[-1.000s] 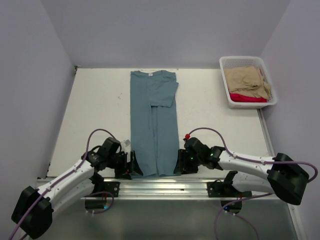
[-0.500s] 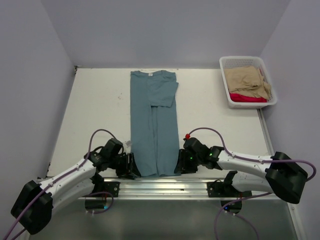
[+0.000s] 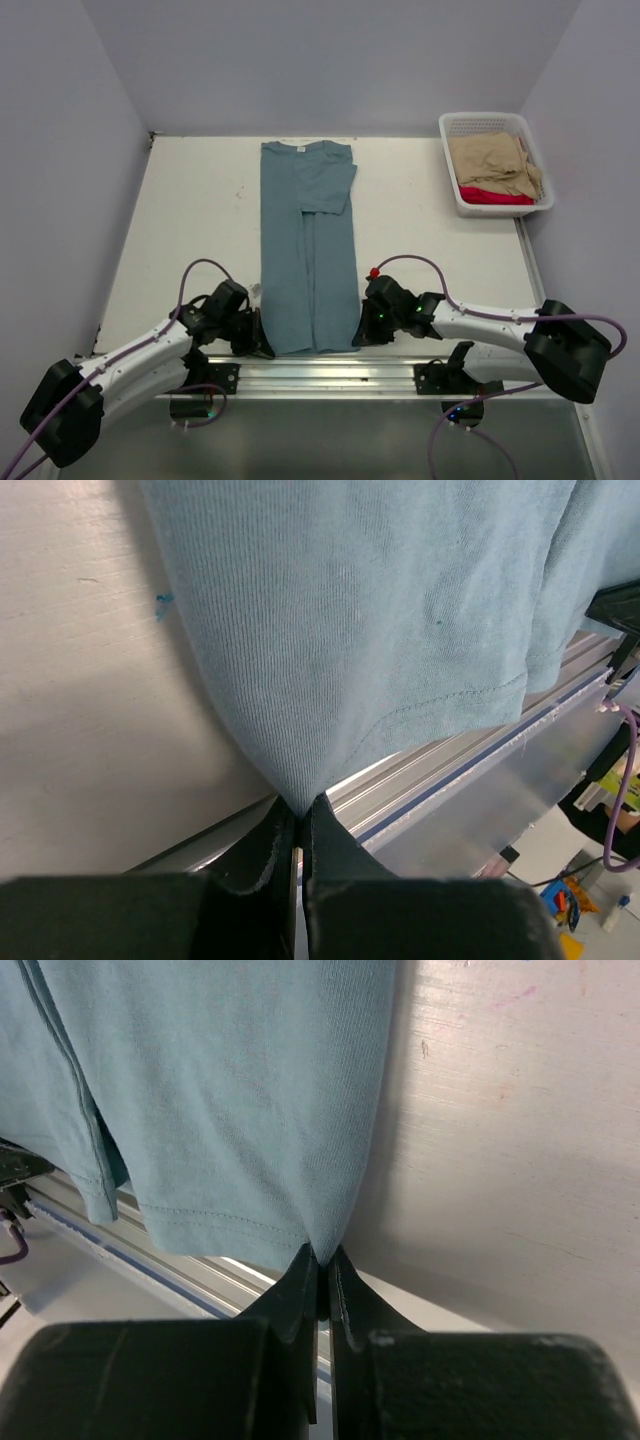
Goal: Fold and stack the t-shirts
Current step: Fold the tshirt
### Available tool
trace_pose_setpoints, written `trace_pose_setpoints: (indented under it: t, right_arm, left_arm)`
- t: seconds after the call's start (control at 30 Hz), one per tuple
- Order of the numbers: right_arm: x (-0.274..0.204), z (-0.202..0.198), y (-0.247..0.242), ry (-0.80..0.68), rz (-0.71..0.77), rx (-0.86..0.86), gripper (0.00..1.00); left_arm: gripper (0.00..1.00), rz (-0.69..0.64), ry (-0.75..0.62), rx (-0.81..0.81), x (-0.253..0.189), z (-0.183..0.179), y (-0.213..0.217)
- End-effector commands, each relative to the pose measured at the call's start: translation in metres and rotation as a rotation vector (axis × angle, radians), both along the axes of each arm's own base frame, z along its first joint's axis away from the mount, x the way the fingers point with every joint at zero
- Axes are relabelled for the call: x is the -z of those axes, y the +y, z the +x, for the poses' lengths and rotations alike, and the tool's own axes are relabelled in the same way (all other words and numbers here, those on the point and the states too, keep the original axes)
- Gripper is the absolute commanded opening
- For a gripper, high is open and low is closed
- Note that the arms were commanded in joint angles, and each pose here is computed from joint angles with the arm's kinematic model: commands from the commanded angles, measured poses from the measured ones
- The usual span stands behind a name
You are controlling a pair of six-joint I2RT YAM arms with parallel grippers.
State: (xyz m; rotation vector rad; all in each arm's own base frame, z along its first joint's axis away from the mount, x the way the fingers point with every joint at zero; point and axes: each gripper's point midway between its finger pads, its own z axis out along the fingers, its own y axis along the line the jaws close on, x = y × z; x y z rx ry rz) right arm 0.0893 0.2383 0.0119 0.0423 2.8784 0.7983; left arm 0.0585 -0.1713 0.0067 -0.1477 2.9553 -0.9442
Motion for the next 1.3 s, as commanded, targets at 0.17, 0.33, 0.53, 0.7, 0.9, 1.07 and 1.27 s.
trace_pose_setpoints:
  t: [0.17, 0.33, 0.53, 0.7, 0.9, 1.07, 1.27]
  right_arm:
    - [-0.002, 0.002, -0.009, -0.042, -0.023, 0.002, 0.0]
    - [-0.013, 0.008, -0.005, -0.08, -0.01, -0.013, 0.0]
    - [-0.032, 0.022, 0.002, -0.155, -0.015, -0.045, 0.0]
    - [-0.056, 0.047, -0.003, -0.278, -0.096, -0.057, 0.0]
    - [-0.077, 0.081, -0.004, -0.376, -0.158, -0.045, 0.0]
    - [-0.081, 0.105, -0.005, -0.424, -0.207, -0.036, 0.0]
    - [-0.072, 0.137, -0.009, -0.45, -0.283, -0.016, 0.0]
  left_arm:
    - [0.0, 0.091, -0.086, -0.004, -0.02, 0.014, 0.009]
    - [0.0, 0.061, -0.142, -0.009, -0.04, 0.028, 0.0]
    - [0.0, 0.073, -0.226, 0.001, -0.053, 0.05, -0.006]
    - [0.0, 0.125, -0.333, 0.004, -0.062, 0.075, -0.004]
    - [0.0, 0.163, -0.451, 0.01, -0.077, 0.108, -0.01]
    - [0.0, 0.257, -0.543, -0.004, -0.086, 0.139, -0.006]
    - [0.0, 0.319, -0.613, -0.044, -0.088, 0.172, -0.003]
